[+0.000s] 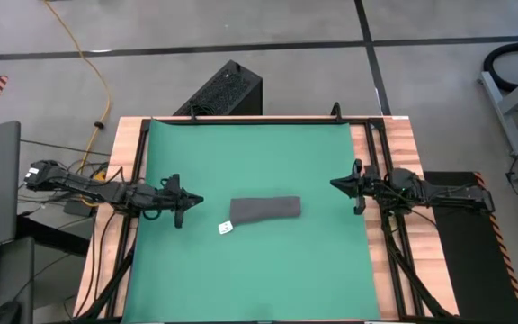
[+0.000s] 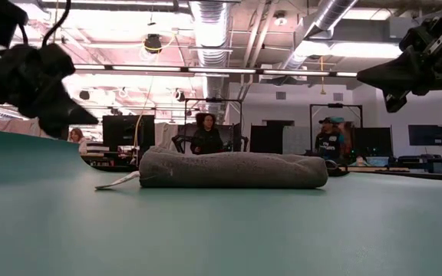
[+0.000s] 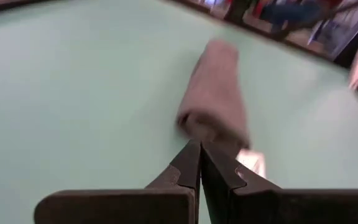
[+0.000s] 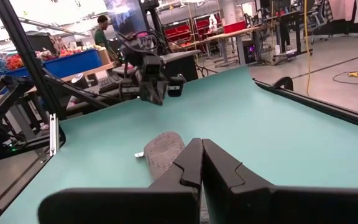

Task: Roll towel into tight, uniform cylinder
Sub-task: Return to Home Position

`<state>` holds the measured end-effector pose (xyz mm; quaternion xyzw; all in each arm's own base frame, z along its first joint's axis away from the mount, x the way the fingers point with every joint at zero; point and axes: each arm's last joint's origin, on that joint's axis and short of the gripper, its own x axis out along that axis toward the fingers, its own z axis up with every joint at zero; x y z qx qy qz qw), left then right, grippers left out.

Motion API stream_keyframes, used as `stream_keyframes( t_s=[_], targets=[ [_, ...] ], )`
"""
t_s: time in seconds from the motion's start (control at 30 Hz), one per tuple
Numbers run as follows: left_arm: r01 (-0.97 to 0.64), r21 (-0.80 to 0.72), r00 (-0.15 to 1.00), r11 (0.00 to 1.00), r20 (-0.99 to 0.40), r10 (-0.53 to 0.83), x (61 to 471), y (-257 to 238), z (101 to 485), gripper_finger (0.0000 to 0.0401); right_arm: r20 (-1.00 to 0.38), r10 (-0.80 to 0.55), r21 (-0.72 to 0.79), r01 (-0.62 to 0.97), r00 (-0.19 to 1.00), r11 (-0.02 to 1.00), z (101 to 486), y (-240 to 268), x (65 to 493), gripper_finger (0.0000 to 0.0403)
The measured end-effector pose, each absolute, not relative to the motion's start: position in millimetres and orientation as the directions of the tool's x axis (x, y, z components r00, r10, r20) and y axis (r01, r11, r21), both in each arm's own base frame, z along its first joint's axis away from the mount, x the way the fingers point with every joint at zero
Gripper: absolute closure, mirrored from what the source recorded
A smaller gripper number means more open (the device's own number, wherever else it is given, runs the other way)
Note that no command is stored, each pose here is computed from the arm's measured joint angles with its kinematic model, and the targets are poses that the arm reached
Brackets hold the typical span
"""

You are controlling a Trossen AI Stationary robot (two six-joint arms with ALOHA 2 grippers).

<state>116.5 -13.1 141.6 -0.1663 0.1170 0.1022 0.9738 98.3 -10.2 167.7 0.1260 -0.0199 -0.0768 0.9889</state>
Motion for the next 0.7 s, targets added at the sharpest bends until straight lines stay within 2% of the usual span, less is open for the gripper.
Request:
stream_keyframes(
  t_s=[0.17, 0.7],
  targets=[
    [-0.25, -0.275, 0.935, 0.928, -0.316, 0.159, 115.8, -13.1, 138.9, 0.0401, 0.019, -0.157, 0.252, 0.147, 0.987, 0.956, 167.6, -10.2, 98.3, 0.0375],
    [-0.253, -0.267, 0.934, 0.93, -0.319, 0.162, 115.8, -13.0, 139.5, 0.0401, 0.019, -0.157, 0.253, 0.147, 0.987, 0.956, 167.4, -10.2, 98.3, 0.0375]
  ],
)
